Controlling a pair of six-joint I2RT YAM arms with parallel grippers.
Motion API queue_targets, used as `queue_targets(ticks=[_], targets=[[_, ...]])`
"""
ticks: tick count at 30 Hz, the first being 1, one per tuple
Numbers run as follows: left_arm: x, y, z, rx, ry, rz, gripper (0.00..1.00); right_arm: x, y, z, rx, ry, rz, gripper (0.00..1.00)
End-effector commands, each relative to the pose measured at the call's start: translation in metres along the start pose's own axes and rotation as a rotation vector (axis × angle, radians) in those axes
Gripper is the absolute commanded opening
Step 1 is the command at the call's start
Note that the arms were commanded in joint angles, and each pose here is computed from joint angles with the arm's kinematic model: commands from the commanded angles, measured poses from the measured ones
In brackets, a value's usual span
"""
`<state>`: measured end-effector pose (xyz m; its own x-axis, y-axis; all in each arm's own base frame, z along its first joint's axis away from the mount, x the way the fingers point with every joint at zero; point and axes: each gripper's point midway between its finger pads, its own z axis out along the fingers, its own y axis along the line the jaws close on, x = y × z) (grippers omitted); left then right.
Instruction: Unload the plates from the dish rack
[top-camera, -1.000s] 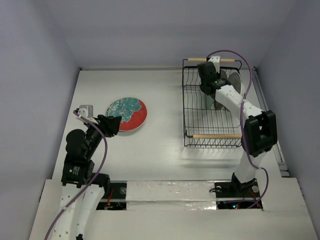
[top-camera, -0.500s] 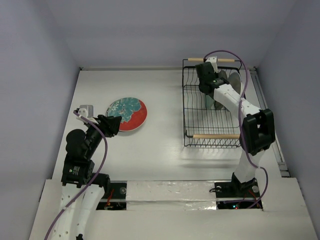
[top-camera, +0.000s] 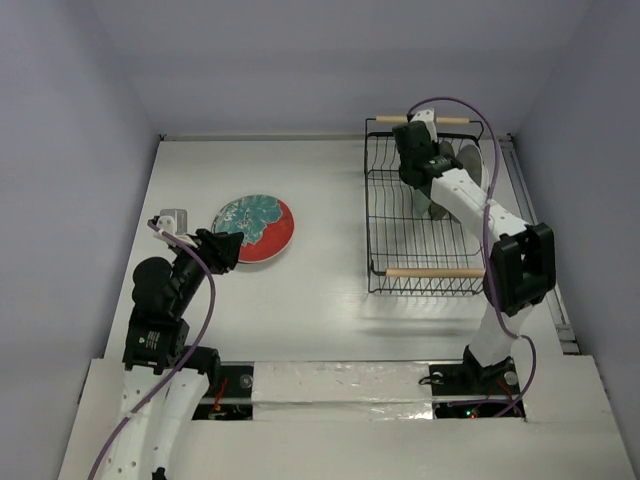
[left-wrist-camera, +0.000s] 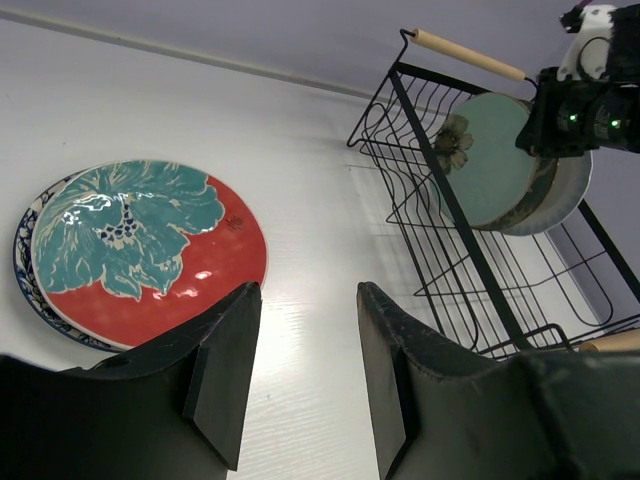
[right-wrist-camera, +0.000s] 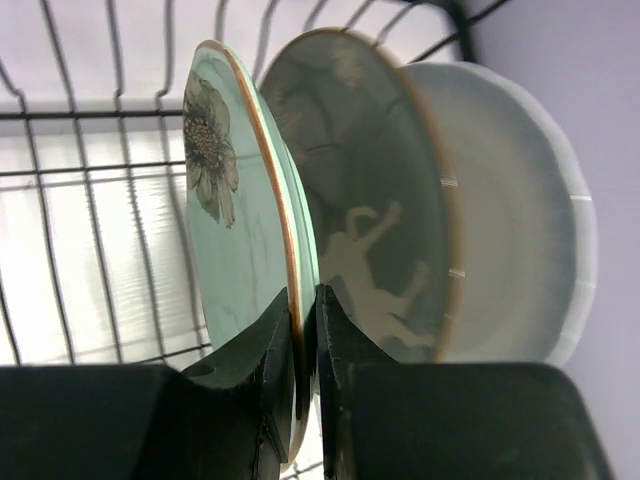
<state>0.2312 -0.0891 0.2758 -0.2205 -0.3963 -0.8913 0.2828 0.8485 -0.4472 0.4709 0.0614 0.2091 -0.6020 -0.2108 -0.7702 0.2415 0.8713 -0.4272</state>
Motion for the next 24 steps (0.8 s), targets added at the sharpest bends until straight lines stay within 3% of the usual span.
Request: queue_targets(ticks=[1,9,18,20,24], targets=[[-0.008,-0.005,0.002,0.026,-0.028,0.002,0.40,-0.075,-0.070,-0.052,0.134,-0.220,0.196,0.00],[-0.007,-0.004,0.003,0.021,-0.026,0.003,0.40,-0.087,-0.083,-0.076,0.141,-0.279,0.272,0.00],[-0.009,-0.002,0.002,0.013,-0.033,0.001,0.40,-0.139,-0.034,-0.184,-0.450,-0.547,0.500,0.00],[-0.009,-0.002,0.002,0.012,-0.032,0.002,0.40,-0.147,0.004,-0.216,-0.682,-0.580,0.505,0.00],[-0.009,-0.002,0.003,0.010,-0.030,0.000,0.40,-0.143,0.054,-0.242,-0.899,-0.568,0.543,0.00]])
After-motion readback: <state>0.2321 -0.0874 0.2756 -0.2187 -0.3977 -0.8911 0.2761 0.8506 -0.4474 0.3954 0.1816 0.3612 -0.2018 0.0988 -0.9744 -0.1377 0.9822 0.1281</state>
